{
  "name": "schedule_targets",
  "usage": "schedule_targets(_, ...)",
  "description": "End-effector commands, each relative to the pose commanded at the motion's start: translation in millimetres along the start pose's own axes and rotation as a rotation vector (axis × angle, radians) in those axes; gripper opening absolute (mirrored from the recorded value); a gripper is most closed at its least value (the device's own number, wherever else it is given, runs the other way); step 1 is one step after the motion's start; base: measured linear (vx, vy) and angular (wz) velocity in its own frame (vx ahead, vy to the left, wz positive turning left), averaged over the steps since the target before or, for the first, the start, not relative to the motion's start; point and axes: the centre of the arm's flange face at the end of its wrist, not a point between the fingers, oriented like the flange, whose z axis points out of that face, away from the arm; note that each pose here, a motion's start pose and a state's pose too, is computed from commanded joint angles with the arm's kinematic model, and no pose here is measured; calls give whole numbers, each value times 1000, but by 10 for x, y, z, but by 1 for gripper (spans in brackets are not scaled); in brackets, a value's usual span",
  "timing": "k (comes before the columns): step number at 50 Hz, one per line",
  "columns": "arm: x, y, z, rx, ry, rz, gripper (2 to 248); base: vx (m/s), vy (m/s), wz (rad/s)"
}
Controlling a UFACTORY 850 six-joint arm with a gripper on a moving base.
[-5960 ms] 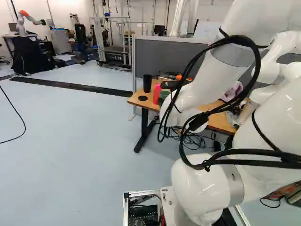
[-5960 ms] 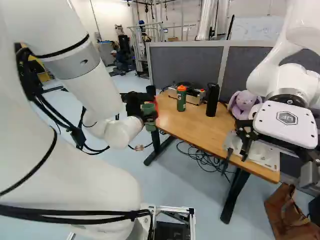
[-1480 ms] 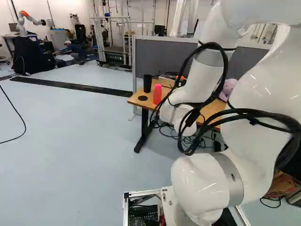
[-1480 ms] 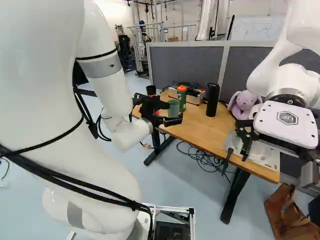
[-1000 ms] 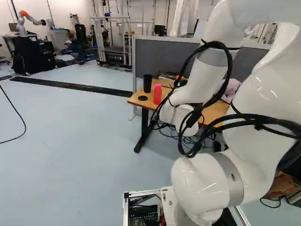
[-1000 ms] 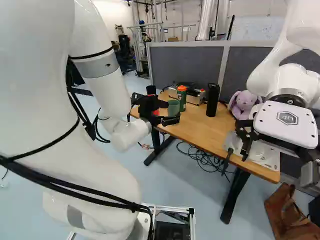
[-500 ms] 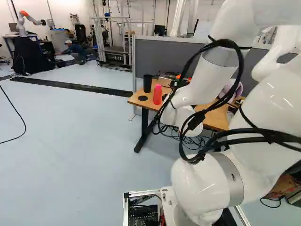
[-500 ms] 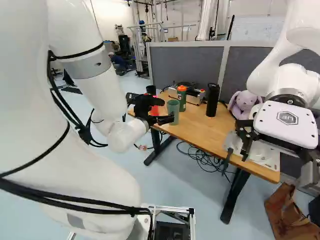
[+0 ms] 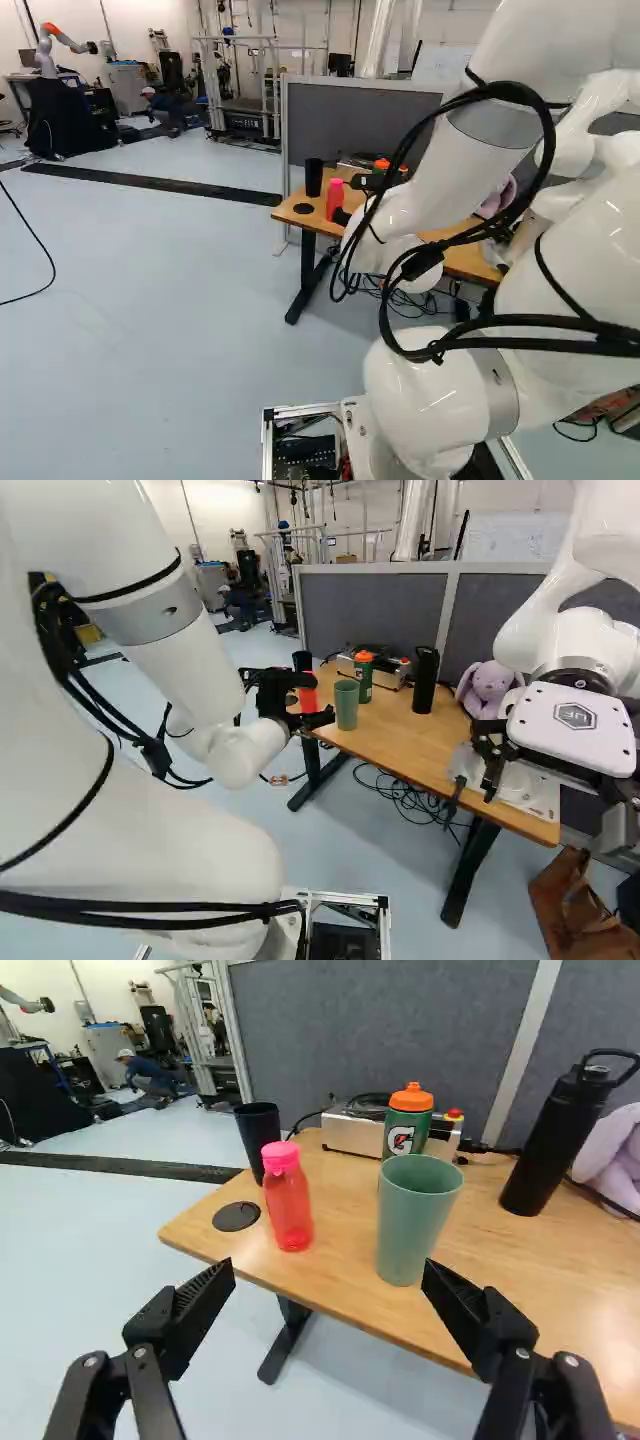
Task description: Place the green cup on the table
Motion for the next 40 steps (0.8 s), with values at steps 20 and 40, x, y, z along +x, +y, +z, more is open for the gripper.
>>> schedule_targets(20, -11, -53, -76, 55, -28, -38, 247, 0, 0, 0)
schedule_targets(40, -15, -68, -98, 70, -36, -50, 247, 0, 0, 0)
